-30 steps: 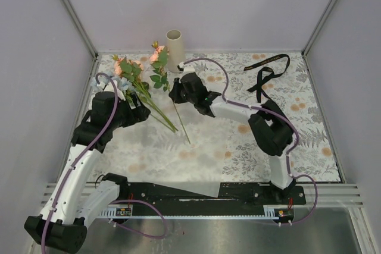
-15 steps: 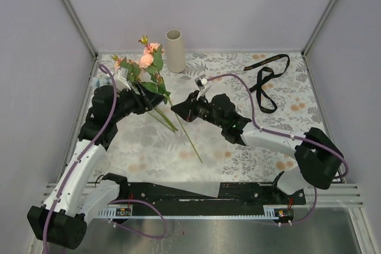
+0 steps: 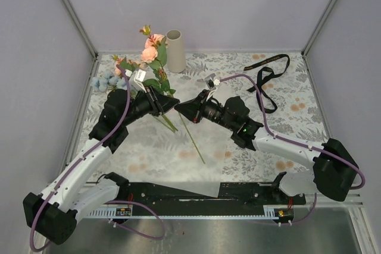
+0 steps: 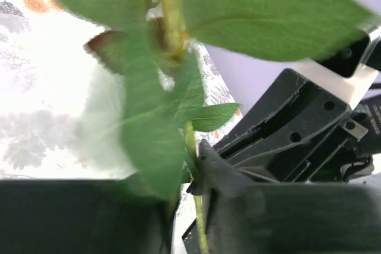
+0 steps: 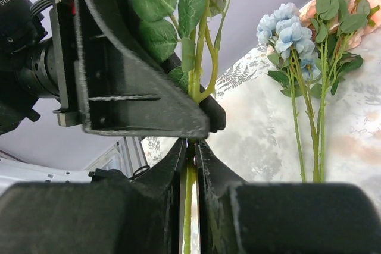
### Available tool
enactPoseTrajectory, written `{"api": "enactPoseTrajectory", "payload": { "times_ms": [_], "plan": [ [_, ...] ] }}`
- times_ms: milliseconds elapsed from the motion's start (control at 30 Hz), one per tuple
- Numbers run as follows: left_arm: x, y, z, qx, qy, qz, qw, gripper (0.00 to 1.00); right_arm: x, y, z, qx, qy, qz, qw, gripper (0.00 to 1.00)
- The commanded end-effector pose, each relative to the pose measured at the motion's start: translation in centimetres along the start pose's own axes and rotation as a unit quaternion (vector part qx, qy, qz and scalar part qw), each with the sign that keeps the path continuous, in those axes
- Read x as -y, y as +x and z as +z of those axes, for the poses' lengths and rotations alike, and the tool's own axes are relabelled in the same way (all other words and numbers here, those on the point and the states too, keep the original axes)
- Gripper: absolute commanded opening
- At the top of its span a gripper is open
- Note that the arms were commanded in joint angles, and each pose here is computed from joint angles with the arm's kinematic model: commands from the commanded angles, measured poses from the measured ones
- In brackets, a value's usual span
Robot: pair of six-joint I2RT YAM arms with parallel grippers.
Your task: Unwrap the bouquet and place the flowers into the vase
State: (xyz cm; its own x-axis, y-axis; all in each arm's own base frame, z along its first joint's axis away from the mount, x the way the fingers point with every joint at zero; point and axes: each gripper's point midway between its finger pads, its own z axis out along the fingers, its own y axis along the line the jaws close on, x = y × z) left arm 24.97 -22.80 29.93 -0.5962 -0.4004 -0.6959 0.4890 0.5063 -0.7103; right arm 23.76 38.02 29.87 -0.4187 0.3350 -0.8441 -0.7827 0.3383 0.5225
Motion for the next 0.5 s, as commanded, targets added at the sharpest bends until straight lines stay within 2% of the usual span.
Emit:
{"api": "enactPoseTrajectory", "payload": {
  "times_ms": [0,33,100,167,233,267,333,467],
  "plan": [
    [1.4,-1.6,0.2,0.035,0.019,0.029,0.999,0.11,-1.2,-1.6,-0.5,0.023,-0.016,-0.009,1.0,0.0],
    [1.6,-1.8,0.3,0.034,0.019,0.034,0.999,0.01,-1.0,-1.4,-0.6,0.021,-0.012,-0.009,1.0,0.03],
    [1.9,-2.3,0.8,0.033,0.015,0.044,0.998,0.0,-0.8,-1.4,-0.8,0.018,-0.002,-0.004,1.0,0.15],
    [2.3,-3.2,1.2,0.038,0.011,0.059,0.997,0.0,-0.6,-1.6,-1.4,0.017,0.015,0.0,1.0,0.36],
    [2.4,-4.4,1.5,0.048,-0.004,0.075,0.996,0.0,-0.5,-1.5,-2.2,0.006,0.028,-0.002,1.0,0.51],
    [2.7,-5.4,1.5,0.064,-0.012,0.084,0.994,0.0,-0.3,-1.3,-2.8,-0.002,0.035,-0.015,0.999,0.63],
    [2.8,-7.3,1.5,0.09,-0.033,0.102,0.99,0.0,1.3,-0.7,-4.3,-0.006,0.069,-0.05,0.996,0.78],
    [2.1,-11.6,2.2,0.139,-0.091,0.166,0.972,0.0,4.3,-1.6,-8.6,0.007,0.167,-0.111,0.98,0.94]
  ]
}}
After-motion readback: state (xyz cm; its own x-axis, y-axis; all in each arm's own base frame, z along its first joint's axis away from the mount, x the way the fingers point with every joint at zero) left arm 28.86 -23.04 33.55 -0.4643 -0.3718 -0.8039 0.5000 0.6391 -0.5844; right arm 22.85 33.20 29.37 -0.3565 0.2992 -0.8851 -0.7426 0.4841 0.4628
